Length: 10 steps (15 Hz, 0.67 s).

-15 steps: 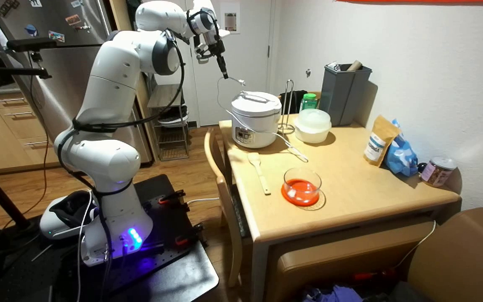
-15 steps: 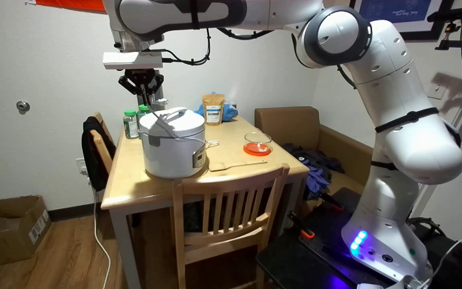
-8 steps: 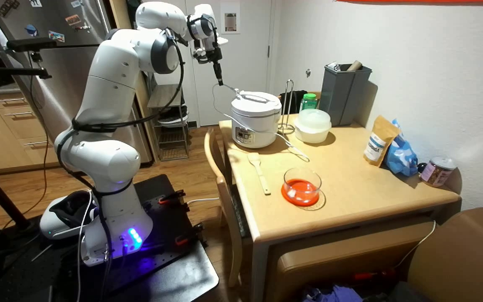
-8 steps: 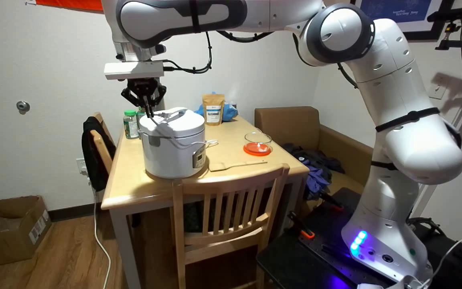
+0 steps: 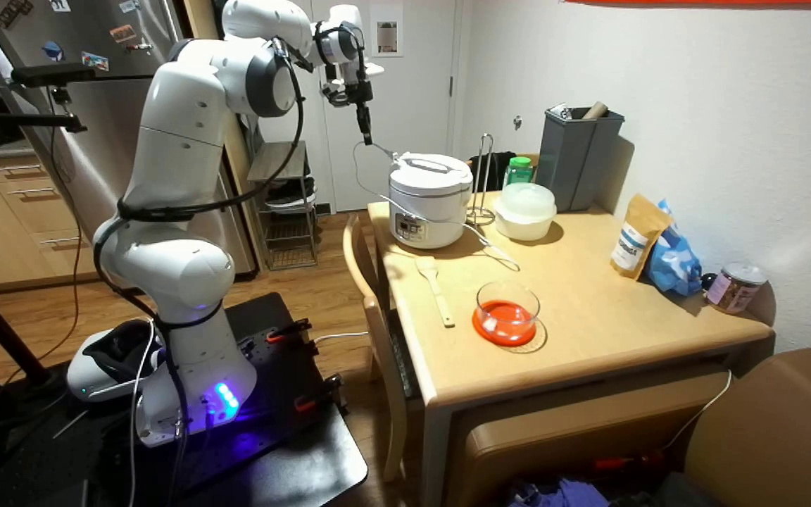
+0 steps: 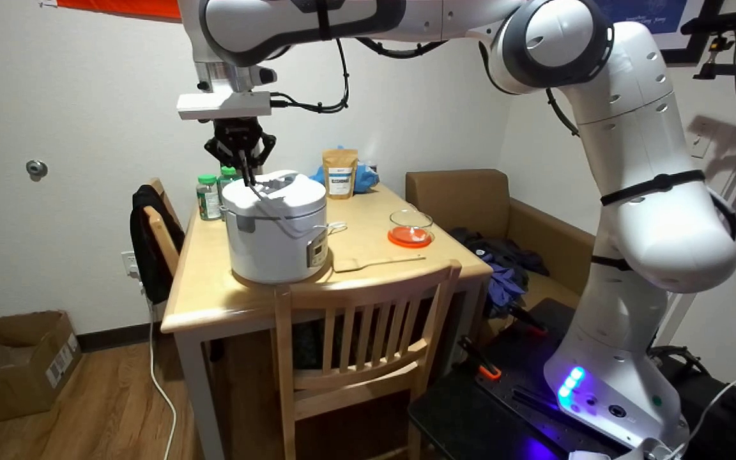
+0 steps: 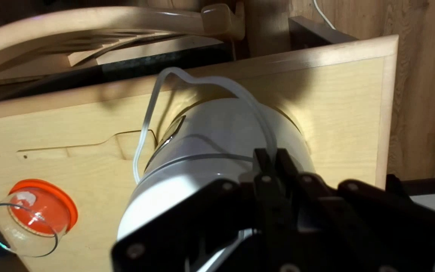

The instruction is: Put the cable for the cooker on the cooker

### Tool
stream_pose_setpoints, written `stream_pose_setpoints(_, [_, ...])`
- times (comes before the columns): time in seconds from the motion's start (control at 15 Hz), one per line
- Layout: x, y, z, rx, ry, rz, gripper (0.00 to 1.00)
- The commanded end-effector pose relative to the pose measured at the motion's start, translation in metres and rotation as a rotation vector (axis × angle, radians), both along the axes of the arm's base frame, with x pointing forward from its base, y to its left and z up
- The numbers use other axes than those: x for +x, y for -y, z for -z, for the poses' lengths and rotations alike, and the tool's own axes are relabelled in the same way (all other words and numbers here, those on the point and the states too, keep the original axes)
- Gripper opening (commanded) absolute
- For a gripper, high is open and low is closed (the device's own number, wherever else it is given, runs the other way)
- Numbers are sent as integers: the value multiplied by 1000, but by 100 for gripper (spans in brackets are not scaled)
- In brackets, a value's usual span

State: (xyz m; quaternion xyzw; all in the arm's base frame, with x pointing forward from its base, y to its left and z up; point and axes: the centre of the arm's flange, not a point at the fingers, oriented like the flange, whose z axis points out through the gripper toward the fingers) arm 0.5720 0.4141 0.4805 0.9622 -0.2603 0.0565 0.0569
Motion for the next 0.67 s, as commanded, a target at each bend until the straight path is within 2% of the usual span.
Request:
stream_pose_setpoints(0.0, [1,2,-3,9,2,4,2])
stream_pose_setpoints(0.07, [1,3,-4,11,4,3,7])
stream_pose_setpoints(0.27, [2,2,1,7,-1,2,7])
stream_pose_setpoints(0.33, [0,0,0,5,3,-22,2])
stream_pose_setpoints(0.6, [8,13,-6,21,30,-126,2])
